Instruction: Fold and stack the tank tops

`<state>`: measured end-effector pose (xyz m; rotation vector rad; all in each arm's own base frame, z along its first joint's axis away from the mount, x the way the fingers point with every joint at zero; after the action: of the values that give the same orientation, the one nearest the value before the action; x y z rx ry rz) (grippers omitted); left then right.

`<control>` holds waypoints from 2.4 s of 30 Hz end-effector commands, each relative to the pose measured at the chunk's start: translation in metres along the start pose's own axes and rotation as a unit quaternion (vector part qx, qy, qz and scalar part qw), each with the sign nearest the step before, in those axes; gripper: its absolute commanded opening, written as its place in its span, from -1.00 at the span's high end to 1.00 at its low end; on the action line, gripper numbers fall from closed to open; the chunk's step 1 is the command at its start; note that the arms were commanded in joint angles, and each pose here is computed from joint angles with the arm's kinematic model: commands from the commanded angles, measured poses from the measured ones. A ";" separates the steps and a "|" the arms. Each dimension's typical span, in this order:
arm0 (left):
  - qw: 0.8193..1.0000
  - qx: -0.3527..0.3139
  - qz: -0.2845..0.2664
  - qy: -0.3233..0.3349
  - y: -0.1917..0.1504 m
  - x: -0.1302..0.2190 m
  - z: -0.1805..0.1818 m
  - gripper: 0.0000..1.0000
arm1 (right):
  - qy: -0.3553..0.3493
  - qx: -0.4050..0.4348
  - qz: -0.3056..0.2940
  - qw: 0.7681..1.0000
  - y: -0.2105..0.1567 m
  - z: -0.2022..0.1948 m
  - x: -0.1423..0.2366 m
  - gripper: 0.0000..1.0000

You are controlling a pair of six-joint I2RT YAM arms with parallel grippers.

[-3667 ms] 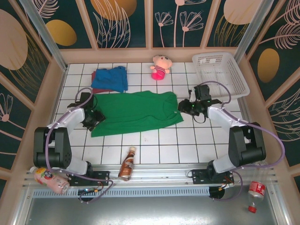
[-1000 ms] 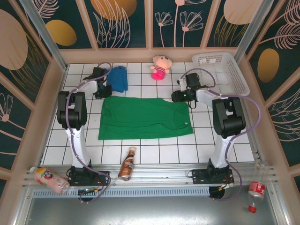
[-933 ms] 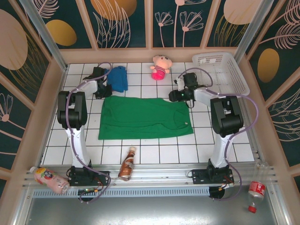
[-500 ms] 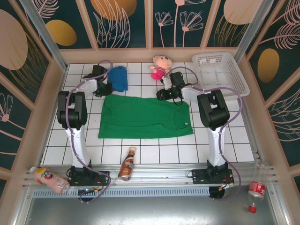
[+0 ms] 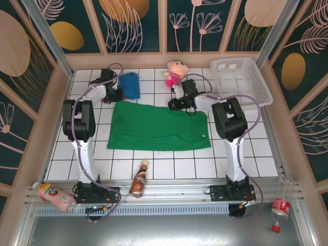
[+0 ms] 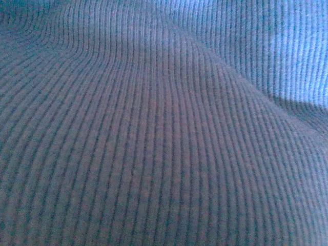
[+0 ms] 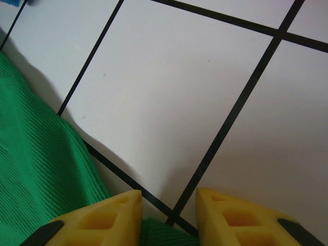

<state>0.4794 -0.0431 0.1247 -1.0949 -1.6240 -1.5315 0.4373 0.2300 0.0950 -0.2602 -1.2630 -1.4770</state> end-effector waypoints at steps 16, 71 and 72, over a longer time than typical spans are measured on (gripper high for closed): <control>0.999 -0.032 -0.022 -0.006 0.014 0.015 -0.004 1.00 | -0.036 0.050 -0.026 0.998 0.013 0.022 0.030 1.00; 0.998 -0.042 0.032 0.046 -0.084 0.046 0.002 1.00 | -0.021 0.063 -0.071 0.995 -0.092 0.050 0.079 1.00; 0.997 -0.044 0.023 0.055 -0.073 0.049 0.003 1.00 | -0.025 0.060 -0.083 0.994 -0.082 0.048 0.081 1.00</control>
<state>0.3735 -0.0323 0.1172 -1.1345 -1.4378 -1.5847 0.3058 0.2077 0.1113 -0.1053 -1.4153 -1.4592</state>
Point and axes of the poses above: each hand's point on the last joint's axis, 136 mm out from that joint toward the fingers, its own x axis back along the fingers, its own z axis along the line the jaws close on, y = z × x, the point moved 9 cm from there along x, back along the fingers, and after that the axes turned 8 degrees about -x, right-handed, at the moved point
